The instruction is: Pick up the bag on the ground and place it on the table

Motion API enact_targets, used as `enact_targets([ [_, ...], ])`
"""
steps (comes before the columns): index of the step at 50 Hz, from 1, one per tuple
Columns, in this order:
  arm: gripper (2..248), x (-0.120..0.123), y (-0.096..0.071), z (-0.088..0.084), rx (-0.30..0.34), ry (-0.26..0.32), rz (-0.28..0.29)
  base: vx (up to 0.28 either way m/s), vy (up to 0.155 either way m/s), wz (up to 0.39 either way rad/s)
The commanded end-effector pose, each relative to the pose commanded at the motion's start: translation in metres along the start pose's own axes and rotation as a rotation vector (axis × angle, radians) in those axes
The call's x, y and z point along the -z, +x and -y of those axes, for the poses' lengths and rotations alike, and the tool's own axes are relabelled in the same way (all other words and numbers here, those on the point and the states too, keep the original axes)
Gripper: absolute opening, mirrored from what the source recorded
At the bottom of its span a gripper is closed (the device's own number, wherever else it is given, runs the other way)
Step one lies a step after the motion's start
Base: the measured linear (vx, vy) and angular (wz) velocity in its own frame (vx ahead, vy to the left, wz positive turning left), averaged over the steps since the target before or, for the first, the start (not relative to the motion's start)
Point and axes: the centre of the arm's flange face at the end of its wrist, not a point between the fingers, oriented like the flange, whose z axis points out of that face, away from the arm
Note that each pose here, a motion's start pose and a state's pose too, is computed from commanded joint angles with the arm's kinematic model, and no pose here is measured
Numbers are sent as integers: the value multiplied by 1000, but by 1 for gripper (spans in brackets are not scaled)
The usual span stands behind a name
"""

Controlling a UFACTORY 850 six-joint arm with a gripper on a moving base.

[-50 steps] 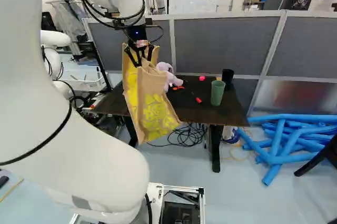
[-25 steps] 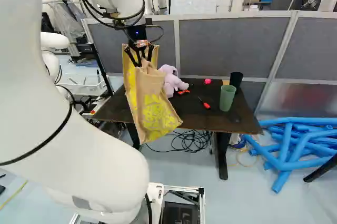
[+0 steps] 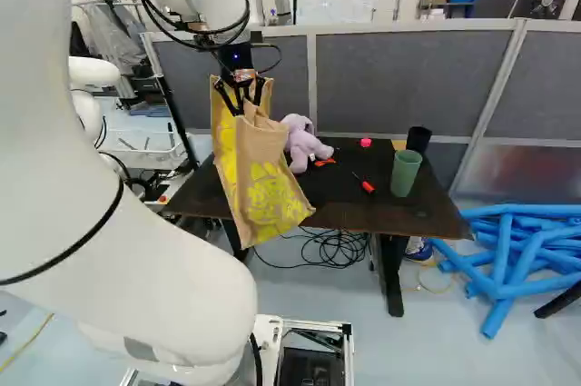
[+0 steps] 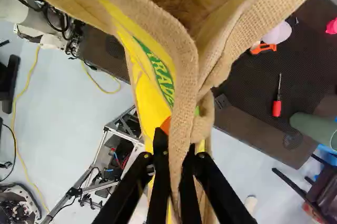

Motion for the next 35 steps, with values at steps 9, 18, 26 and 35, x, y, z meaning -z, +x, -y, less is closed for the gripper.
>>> enact_targets([
  [9,22,0,2,-1,0,0,0,0,0,0],
  [18,22,-1,6,-2,0,1,1,0,0,0],
  [26,22,-2,12,-3,4,2,2,0,0,0],
  [35,22,-3,20,-4,10,3,4,0,0,0],
])
